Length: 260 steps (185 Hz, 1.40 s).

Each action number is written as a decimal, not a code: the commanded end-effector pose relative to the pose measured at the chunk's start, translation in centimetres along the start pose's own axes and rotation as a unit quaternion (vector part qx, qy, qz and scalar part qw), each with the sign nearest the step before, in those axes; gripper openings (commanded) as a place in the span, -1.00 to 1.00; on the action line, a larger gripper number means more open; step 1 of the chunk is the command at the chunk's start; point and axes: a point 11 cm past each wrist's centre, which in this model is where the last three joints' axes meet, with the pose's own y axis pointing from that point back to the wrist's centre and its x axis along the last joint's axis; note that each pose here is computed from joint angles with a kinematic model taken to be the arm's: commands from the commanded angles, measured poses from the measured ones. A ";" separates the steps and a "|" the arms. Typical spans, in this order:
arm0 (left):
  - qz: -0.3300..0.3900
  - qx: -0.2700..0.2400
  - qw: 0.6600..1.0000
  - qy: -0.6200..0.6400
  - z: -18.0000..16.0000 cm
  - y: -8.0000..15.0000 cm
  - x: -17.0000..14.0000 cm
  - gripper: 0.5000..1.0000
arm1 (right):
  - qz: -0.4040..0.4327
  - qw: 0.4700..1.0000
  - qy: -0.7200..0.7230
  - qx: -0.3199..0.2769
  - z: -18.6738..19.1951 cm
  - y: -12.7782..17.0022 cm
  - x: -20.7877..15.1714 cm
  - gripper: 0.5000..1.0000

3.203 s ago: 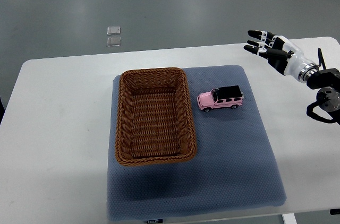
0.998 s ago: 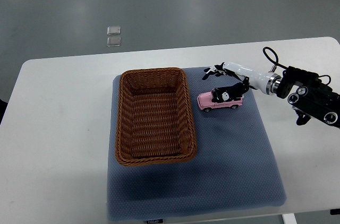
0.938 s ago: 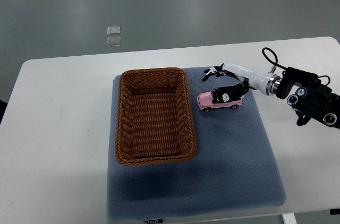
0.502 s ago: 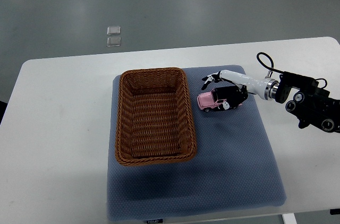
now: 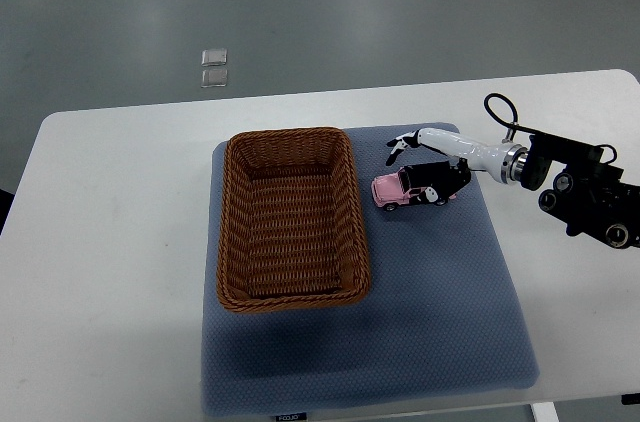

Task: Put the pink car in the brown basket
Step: 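Lower the right hand over the pink car and close fingers around it, then lift the pink car off the mat with the right hand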

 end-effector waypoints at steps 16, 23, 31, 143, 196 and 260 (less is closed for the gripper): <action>0.000 0.000 1.000 0.001 0.0 0.0 0.0 1.00 | -0.010 1.000 0.016 -0.004 0.2 0.0 -0.5 0.47; 0.000 0.000 1.000 0.000 0.0 0.0 0.0 1.00 | -0.010 1.000 0.019 -0.004 0.2 0.0 -0.5 0.47; 0.000 0.000 1.000 0.001 0.0 0.0 0.0 1.00 | -0.009 1.000 0.022 -0.006 0.3 0.1 -0.5 0.47; 0.000 0.000 1.000 0.000 0.0 0.0 0.0 1.00 | -0.013 0.999 0.031 -0.019 1.2 0.7 -0.5 -1.00; 0.000 0.000 1.000 0.000 0.0 0.0 0.0 1.00 | 0.042 0.997 0.059 -0.011 0.4 1.5 4.1 -1.00; -0.001 0.000 1.000 0.000 0.0 0.0 0.0 1.00 | 0.071 0.990 0.103 0.064 -6.8 0.1 9.1 -1.00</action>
